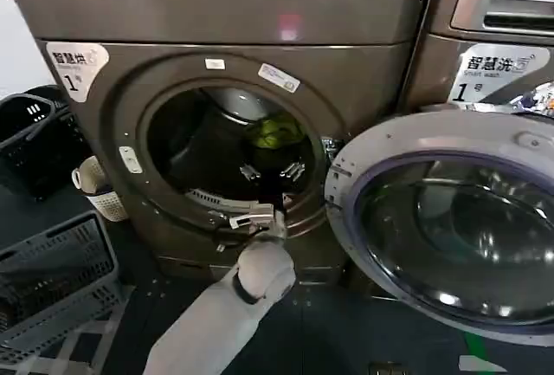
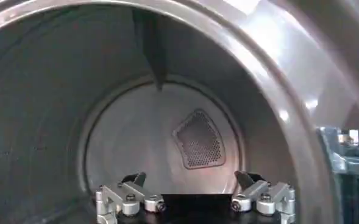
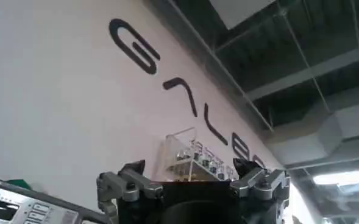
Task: Grasp the clothes from the dryer.
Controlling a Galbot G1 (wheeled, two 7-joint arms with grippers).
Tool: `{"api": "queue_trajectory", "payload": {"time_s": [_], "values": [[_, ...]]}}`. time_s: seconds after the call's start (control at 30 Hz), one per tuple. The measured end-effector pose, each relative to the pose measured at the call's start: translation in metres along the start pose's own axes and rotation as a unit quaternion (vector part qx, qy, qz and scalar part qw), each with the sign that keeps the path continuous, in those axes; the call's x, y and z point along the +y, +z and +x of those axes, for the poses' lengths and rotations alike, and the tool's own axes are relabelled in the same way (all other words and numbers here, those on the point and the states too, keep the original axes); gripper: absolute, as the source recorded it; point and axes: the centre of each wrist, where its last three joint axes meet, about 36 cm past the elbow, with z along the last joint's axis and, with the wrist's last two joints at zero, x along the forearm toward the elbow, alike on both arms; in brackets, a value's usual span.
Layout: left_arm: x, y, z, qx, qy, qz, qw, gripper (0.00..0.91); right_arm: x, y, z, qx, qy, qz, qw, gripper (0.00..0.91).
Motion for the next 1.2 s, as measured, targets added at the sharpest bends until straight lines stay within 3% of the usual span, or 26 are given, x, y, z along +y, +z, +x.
{"api": "queue_trajectory", "payload": {"time_s": [1.2], "values": [[-0.0003, -0.0018, -0.0048, -0.001, -0.001, 0.002, 1.0, 0.907, -0.0031, -0.0002, -0.0027, -0.004, 0.004, 0.0, 1.0, 0.907]]}}
